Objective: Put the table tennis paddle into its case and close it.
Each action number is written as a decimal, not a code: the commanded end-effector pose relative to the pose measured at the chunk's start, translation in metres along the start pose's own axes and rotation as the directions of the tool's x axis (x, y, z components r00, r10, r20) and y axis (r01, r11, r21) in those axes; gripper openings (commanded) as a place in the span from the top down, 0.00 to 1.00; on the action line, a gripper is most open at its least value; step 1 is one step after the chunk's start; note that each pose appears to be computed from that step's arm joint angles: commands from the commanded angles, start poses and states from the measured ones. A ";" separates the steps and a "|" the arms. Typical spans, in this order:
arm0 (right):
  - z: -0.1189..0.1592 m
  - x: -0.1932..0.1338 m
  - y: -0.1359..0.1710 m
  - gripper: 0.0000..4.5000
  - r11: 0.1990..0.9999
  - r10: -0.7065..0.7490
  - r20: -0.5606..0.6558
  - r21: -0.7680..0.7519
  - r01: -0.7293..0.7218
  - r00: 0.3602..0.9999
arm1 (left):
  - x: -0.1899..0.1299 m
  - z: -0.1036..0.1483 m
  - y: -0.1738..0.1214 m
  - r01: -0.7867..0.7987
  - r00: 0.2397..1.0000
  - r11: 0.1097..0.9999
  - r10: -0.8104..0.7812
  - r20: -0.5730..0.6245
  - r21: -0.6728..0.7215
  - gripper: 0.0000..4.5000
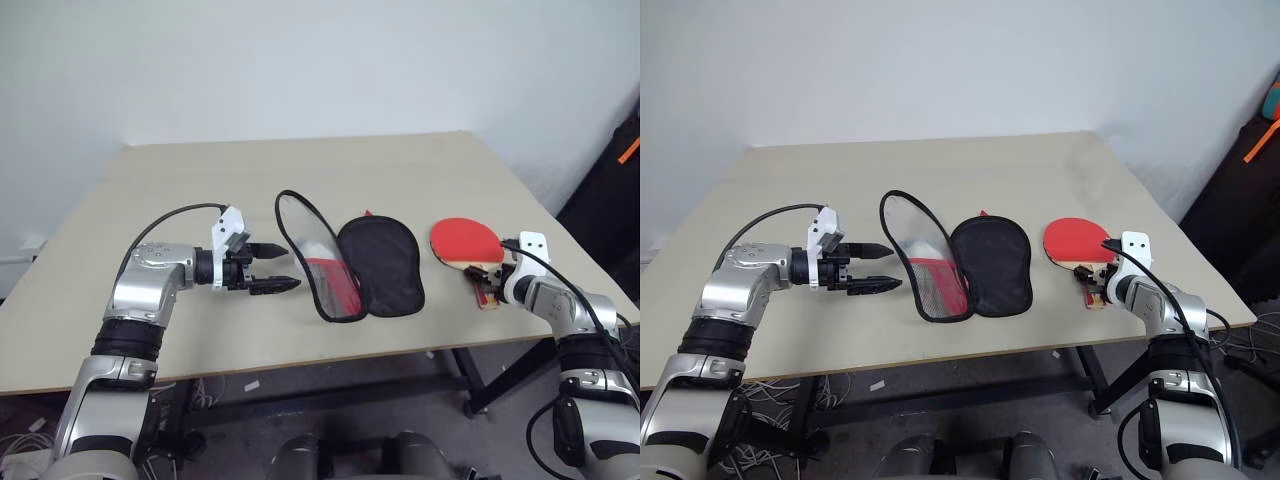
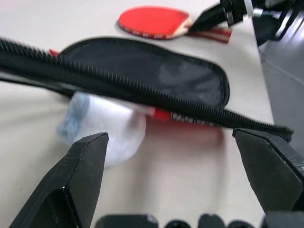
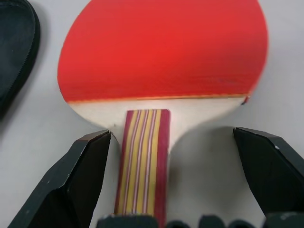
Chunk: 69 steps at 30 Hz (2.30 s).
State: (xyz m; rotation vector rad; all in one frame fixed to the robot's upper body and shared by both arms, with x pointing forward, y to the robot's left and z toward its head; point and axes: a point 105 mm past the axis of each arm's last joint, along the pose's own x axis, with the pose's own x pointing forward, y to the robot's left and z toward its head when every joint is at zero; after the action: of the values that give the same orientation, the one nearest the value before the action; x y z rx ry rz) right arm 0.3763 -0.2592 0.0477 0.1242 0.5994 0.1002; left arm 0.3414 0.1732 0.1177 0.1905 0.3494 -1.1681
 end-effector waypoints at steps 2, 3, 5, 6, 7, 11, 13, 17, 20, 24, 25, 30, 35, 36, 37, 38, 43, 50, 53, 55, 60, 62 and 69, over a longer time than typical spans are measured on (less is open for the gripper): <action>0.012 0.002 0.013 0.00 0.999 0.037 0.023 -0.032 -0.036 0.999 | -0.003 0.001 0.001 -0.019 1.000 0.999 0.019 -0.009 0.029 0.00; 0.012 0.002 0.014 0.04 0.999 0.040 0.024 -0.035 -0.039 0.999 | -0.003 -0.001 0.002 -0.023 1.000 0.999 0.024 -0.011 0.024 0.00; 0.011 0.002 0.015 0.14 0.998 0.038 0.020 -0.044 -0.037 0.999 | -0.002 -0.004 0.003 -0.031 0.999 0.999 0.031 -0.015 0.016 0.00; 0.011 0.002 0.015 0.20 0.998 0.037 0.018 -0.046 -0.036 0.999 | -0.002 -0.005 0.003 -0.032 0.999 0.999 0.033 -0.015 0.015 0.00; 0.010 0.003 0.015 0.28 0.998 0.035 0.016 -0.048 -0.034 0.999 | -0.001 -0.005 0.002 -0.033 0.999 0.999 0.033 -0.016 0.014 0.00; 0.009 0.002 0.014 0.54 0.998 0.032 0.013 -0.051 -0.031 0.999 | 0.003 -0.007 0.002 -0.033 0.999 0.999 0.033 -0.016 0.008 0.00; 0.010 0.002 0.014 0.64 0.998 0.028 0.018 -0.056 -0.027 0.999 | 0.003 -0.009 0.002 -0.035 0.999 0.999 0.035 -0.020 0.007 0.00; 0.020 -0.001 0.014 0.70 0.999 0.010 0.058 -0.040 -0.007 0.998 | 0.006 -0.012 0.005 -0.047 0.999 0.999 0.047 -0.021 0.004 0.00; 0.036 -0.008 0.020 0.71 0.999 0.010 0.108 -0.043 -0.006 0.994 | 0.010 -0.015 0.008 -0.060 0.998 0.998 0.060 -0.011 -0.001 0.00; 0.047 -0.014 0.037 0.71 0.998 0.027 0.139 -0.053 -0.020 0.990 | 0.016 -0.020 0.014 -0.105 0.994 0.994 0.105 0.008 0.014 0.00; 0.052 -0.016 0.044 0.71 0.998 0.039 0.156 -0.044 -0.033 0.987 | 0.018 -0.021 0.015 -0.114 0.993 0.993 0.114 0.015 0.019 0.00; 0.074 -0.022 0.077 0.71 0.995 0.099 0.223 0.001 -0.101 0.970 | 0.028 -0.022 0.018 -0.134 0.990 0.991 0.133 0.045 0.029 0.00; 0.080 -0.023 0.114 0.71 0.977 0.188 0.221 0.059 -0.205 0.957 | 0.037 -0.028 0.015 -0.124 0.991 0.991 0.121 0.050 0.048 0.00; 0.079 -0.023 0.123 0.71 0.972 0.209 0.216 0.064 -0.228 0.954 | 0.038 -0.030 0.014 -0.120 0.992 0.991 0.117 0.048 0.051 0.00; 0.079 -0.022 0.132 0.71 0.966 0.230 0.212 0.069 -0.250 0.950 | 0.039 -0.031 0.013 -0.115 0.993 0.992 0.113 0.045 0.052 0.00; 0.078 -0.022 0.139 0.71 0.962 0.242 0.210 0.073 -0.262 0.947 | 0.039 -0.031 0.013 -0.110 0.993 0.993 0.107 0.044 0.052 0.00; 0.076 -0.014 0.167 0.71 0.926 0.308 0.192 0.163 -0.340 0.932 | 0.038 -0.034 0.011 -0.103 0.994 0.993 0.101 0.040 0.052 0.00; 0.048 0.010 0.171 0.71 0.925 0.271 0.072 0.258 -0.280 0.960 | 0.038 -0.035 0.010 -0.104 0.994 0.993 0.102 0.042 0.054 0.00; 0.034 0.013 0.182 0.71 0.929 0.308 0.028 0.209 -0.307 0.951 | 0.039 -0.036 0.009 -0.104 0.994 0.993 0.102 0.044 0.053 0.00; 0.019 0.015 0.185 0.71 0.933 0.319 -0.017 0.183 -0.311 0.947 | 0.040 -0.036 0.008 -0.103 0.994 0.993 0.100 0.045 0.053 0.00; -0.001 0.017 0.188 0.71 0.935 0.331 -0.069 0.156 -0.317 0.941 | 0.043 -0.036 0.007 -0.099 0.994 0.994 0.096 0.046 0.053 0.00; -0.001 0.016 0.194 0.71 0.932 0.348 -0.066 0.135 -0.337 0.935 | 0.044 -0.036 0.007 -0.097 0.994 0.994 0.094 0.048 0.052 0.00; -0.006 0.019 0.190 0.71 0.945 0.324 -0.077 0.057 -0.321 0.943 | 0.046 -0.035 0.006 -0.091 0.995 0.995 0.088 0.052 0.051 0.00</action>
State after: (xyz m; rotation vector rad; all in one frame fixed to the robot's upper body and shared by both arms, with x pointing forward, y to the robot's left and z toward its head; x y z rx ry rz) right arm 0.3757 -0.0678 0.0555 0.2810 0.6931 0.4035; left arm 0.3531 0.1516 0.0553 0.1922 0.3137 -1.0788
